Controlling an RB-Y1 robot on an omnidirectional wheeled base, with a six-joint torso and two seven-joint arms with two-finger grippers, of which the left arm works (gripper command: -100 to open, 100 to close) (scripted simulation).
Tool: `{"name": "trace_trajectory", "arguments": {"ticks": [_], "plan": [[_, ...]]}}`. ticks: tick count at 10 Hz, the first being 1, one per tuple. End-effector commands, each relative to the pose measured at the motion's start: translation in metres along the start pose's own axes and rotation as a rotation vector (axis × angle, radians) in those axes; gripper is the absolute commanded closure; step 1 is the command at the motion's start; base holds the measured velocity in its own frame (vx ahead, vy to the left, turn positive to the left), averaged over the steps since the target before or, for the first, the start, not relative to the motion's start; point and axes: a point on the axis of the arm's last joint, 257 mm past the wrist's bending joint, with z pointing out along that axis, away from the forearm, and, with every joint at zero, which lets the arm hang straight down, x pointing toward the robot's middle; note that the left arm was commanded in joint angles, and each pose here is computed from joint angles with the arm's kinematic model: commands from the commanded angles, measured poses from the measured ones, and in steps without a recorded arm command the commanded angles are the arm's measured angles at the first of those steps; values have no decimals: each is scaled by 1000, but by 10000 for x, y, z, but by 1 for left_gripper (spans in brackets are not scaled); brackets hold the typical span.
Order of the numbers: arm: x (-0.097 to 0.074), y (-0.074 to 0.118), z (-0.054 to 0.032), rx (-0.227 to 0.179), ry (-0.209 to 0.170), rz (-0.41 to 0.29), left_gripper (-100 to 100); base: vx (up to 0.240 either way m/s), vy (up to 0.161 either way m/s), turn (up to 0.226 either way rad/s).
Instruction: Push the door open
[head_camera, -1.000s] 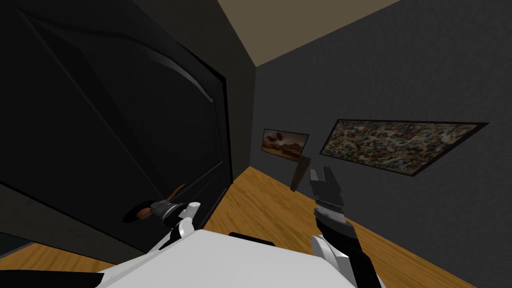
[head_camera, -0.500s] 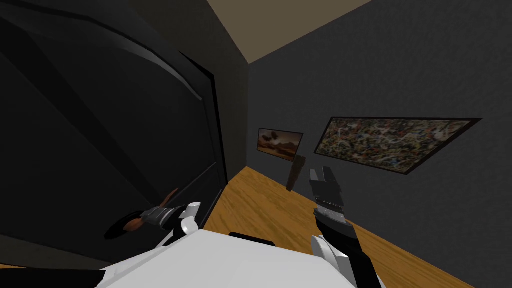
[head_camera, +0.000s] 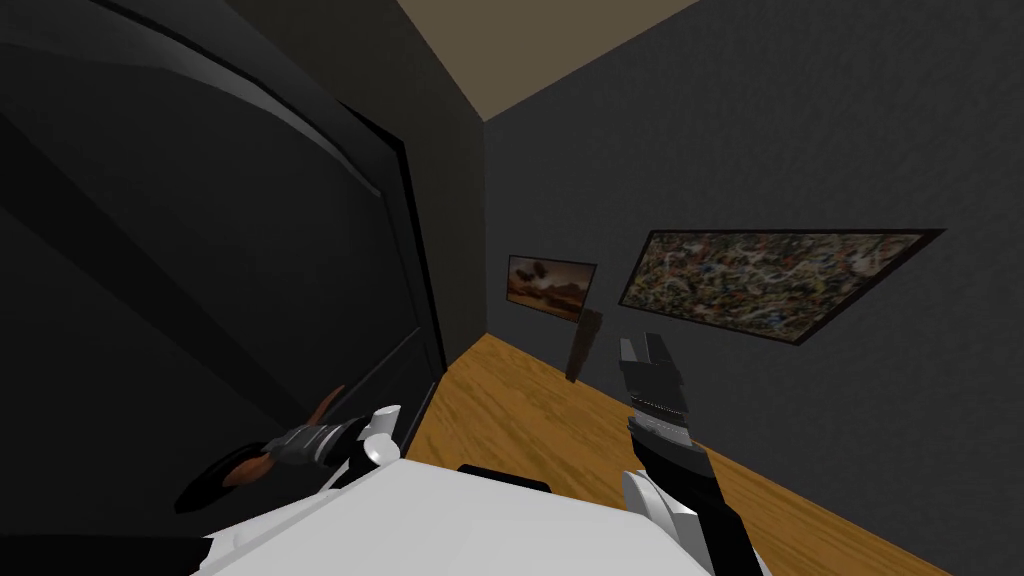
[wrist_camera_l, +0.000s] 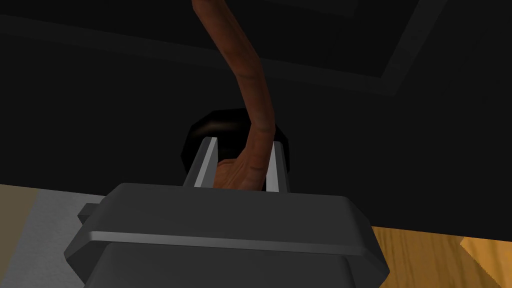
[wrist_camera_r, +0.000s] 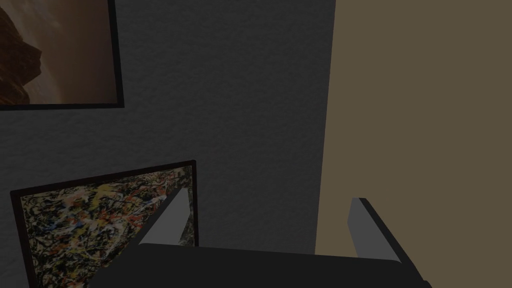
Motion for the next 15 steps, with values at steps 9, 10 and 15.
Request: {"name": "trace_trajectory", "arguments": {"ticks": [9,10,15], "plan": [[-566,-76,-138,25,-221,-1,100,96,-116,-42],[-703,-195,-74,53,-284,-14,100,75,-87,-62],[-1011,-272,-177,75,-413,-24,100,145,-101,-47]]}}
